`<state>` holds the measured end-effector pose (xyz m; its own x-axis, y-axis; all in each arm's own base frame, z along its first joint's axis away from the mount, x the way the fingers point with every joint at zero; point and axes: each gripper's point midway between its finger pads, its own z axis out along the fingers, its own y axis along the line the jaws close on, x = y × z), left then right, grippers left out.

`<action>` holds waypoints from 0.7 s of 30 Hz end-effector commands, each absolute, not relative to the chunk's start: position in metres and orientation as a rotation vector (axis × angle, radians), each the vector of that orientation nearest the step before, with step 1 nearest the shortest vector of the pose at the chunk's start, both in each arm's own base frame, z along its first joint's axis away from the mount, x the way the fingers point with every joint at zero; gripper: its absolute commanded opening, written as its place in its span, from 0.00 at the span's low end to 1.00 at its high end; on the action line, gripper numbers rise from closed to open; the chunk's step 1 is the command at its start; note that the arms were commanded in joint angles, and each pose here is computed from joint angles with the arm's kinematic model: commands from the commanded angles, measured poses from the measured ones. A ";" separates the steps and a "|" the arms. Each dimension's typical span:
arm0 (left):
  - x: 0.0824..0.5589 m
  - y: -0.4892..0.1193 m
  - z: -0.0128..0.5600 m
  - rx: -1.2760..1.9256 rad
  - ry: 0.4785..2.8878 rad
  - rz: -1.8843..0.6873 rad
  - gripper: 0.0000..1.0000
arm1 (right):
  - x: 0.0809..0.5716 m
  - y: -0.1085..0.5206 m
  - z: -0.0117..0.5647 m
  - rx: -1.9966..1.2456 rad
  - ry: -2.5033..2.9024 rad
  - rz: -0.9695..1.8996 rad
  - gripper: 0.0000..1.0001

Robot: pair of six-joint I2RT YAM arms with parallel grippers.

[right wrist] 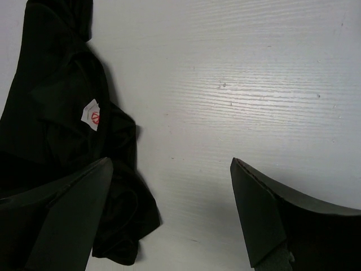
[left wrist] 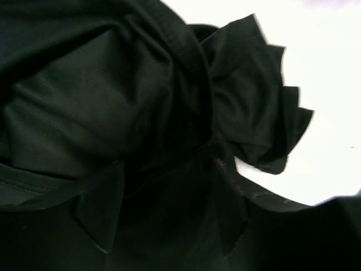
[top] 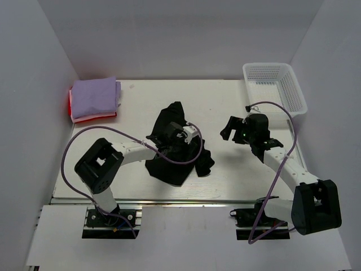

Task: Fold and stack the t-shirts
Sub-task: Flatten out the tshirt

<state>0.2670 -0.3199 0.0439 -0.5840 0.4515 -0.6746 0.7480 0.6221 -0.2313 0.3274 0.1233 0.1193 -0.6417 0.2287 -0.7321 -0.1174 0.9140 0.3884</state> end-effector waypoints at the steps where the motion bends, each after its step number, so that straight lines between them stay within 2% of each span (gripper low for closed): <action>1: 0.278 -0.321 0.058 0.935 2.247 -0.604 0.70 | 0.329 0.134 0.127 0.057 2.199 0.578 0.90; 4: 0.269 -0.323 0.044 0.956 2.285 -0.578 0.62 | 0.323 0.144 0.119 0.030 2.233 0.635 0.90; 5: 0.265 -0.326 0.037 0.978 2.304 -0.574 0.57 | 0.322 0.145 0.116 0.026 2.244 0.641 0.90; 8: 0.262 -0.331 0.034 0.975 2.331 -0.555 0.19 | 0.316 0.151 0.109 0.004 2.275 0.657 0.87; 9: 0.261 -0.328 0.029 0.977 2.350 -0.536 0.00 | 0.312 0.154 0.107 -0.016 2.288 0.662 0.83; 17: 0.269 -0.333 0.118 0.769 2.134 -0.657 0.00 | 0.281 0.174 0.089 -0.155 2.380 0.657 0.74; 21: 0.263 -0.328 0.157 0.713 2.032 -0.717 0.00 | 0.266 0.183 0.074 -0.228 2.431 0.639 0.74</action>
